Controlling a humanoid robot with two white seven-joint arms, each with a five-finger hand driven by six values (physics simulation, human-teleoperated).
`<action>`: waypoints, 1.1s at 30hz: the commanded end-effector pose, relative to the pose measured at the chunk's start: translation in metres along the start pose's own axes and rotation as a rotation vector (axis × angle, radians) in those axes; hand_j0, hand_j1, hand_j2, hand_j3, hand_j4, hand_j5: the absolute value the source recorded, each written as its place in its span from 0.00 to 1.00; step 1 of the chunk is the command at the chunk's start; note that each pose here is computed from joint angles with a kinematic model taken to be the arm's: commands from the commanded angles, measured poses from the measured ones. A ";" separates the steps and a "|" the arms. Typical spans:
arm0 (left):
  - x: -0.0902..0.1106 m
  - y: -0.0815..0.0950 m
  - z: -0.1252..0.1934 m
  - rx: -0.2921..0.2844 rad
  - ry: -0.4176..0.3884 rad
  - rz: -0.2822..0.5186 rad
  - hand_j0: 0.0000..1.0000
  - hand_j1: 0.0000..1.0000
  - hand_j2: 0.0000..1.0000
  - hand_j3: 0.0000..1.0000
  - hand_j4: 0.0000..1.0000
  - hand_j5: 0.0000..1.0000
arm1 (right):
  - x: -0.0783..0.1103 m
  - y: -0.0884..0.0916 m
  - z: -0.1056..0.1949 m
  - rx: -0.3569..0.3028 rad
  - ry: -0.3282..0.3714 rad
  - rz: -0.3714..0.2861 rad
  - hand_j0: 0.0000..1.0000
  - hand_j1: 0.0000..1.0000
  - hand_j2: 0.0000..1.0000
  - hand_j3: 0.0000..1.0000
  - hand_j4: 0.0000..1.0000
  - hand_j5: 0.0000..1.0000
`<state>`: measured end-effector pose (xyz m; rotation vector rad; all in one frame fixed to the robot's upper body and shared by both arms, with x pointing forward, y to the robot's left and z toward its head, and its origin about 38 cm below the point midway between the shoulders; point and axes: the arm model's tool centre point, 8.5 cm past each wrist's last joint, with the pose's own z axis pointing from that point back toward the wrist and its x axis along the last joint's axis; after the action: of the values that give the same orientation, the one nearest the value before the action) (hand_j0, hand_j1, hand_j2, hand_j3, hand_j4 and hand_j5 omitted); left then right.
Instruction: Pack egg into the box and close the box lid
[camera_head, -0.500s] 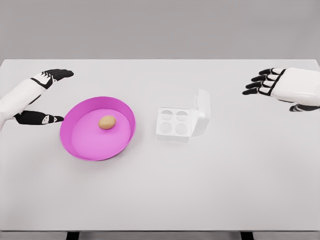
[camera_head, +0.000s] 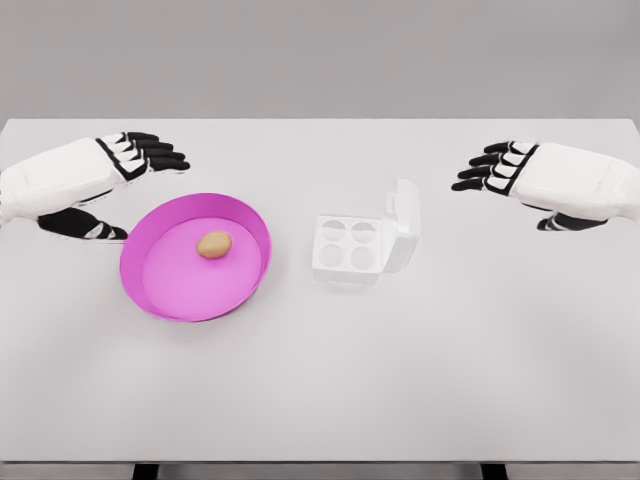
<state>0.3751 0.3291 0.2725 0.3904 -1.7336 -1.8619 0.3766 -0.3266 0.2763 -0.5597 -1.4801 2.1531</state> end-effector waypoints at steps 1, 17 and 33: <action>0.010 -0.019 -0.015 -0.081 -0.055 0.031 1.00 1.00 1.00 1.00 1.00 1.00 | 0.001 0.006 0.000 0.008 -0.001 -0.015 1.00 1.00 1.00 1.00 1.00 1.00; -0.005 -0.064 -0.068 -0.182 0.266 0.418 0.94 0.94 0.94 0.94 0.94 0.94 | -0.007 0.037 0.012 0.096 0.038 -0.069 1.00 1.00 1.00 1.00 1.00 1.00; 0.002 -0.088 -0.091 -0.248 0.339 0.272 0.84 0.84 0.84 0.84 0.84 0.84 | -0.001 0.045 0.012 0.115 0.026 -0.080 1.00 1.00 1.00 1.00 1.00 1.00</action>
<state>0.4065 0.2595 0.1778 0.3109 -1.2476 -1.6626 0.3633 -0.3507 0.2353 -0.4730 -1.3283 2.1482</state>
